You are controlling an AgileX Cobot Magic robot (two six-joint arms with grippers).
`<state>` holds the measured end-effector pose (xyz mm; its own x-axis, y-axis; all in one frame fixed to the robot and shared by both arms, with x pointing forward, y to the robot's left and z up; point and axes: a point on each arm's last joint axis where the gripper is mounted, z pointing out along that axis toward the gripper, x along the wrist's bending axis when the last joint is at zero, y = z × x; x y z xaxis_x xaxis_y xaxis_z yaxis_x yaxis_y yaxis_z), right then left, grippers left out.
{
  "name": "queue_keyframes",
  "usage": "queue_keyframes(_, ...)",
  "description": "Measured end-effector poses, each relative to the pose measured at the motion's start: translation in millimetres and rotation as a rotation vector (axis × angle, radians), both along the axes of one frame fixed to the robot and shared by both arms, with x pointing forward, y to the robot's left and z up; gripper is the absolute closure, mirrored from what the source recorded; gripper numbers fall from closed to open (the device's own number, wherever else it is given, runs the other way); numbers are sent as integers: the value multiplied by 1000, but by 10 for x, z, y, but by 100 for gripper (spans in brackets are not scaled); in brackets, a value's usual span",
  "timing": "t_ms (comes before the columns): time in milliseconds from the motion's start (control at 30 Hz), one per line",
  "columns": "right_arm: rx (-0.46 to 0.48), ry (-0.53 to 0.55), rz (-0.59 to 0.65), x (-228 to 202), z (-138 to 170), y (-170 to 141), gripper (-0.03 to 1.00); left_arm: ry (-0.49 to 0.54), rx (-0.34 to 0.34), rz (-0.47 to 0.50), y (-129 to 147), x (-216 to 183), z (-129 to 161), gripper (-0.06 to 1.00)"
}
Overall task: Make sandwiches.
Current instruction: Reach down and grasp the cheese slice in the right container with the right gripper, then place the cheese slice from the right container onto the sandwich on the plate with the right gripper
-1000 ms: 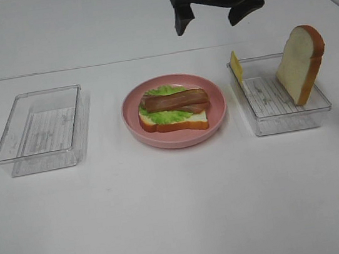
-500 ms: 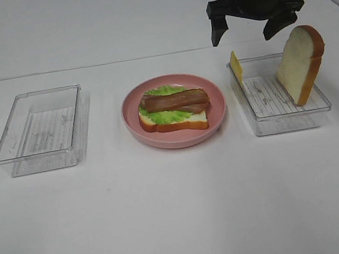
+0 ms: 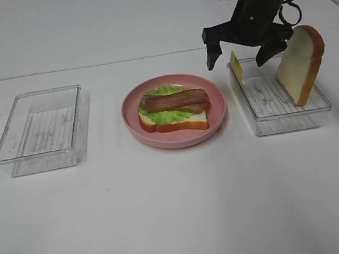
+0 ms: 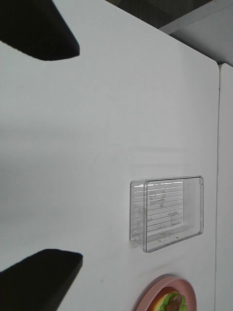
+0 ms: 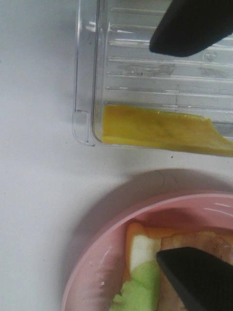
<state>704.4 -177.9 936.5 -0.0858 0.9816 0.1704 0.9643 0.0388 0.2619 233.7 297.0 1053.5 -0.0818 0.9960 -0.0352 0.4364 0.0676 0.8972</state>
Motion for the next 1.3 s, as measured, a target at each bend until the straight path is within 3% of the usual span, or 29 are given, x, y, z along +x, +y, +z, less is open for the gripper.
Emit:
queue_keyframes(200, 7, 15, -5, 8, -80, 10, 2, 0, 0, 0, 0, 0, 0, -4)
queue_keyframes(367, 6, 21, -5, 5, -90, 9, 14, 0, 0, 0, 0, 0, 0, -4)
queue_keyframes(400, 6, 22, -5, 4, -90, 9, 21, 0, 0, 0, 0, 0, 0, -4)
queue_keyframes(467, 5, 26, -4, 1, -91, 9, 25, 0, 0, 0, 0, 0, 0, -4)
queue_keyframes(500, 5, 27, -4, 0, -92, 9, 35, 0, 0, 0, 0, 0, 0, -4)
queue_keyframes(533, 5, 27, -4, 0, -92, 9, 35, 0, 0, 0, 0, 0, 0, -4)
queue_keyframes(567, 5, 28, -4, -1, -92, 8, 45, 0, 0, 0, 0, 0, 0, -4)
queue_keyframes(633, 5, 28, -4, -1, -92, 8, 50, 0, 0, 0, 0, 0, 0, -4)
queue_keyframes(667, 2, 27, -3, -1, -92, 6, 59, 0, 0, 0, 0, 0, 0, -4)
queue_keyframes(733, 0, 27, -2, -1, -92, 5, 63, 0, 0, 0, 0, 0, 0, -4)
queue_keyframes(767, -3, 26, -1, 0, -93, 3, 70, 0, 0, 0, 0, 0, 0, -4)
queue_keyframes(800, -3, 26, -1, 0, -93, 3, 70, 0, 0, 0, 0, 0, 0, -4)
queue_keyframes(1033, -3, 28, -1, -2, -93, 3, 97, 0, 0, 0, 0, 0, 0, -4)
queue_keyframes(1300, -9, 30, 3, -10, -72, -3, 97, 0, 0, 0, 0, 0, 0, -4)
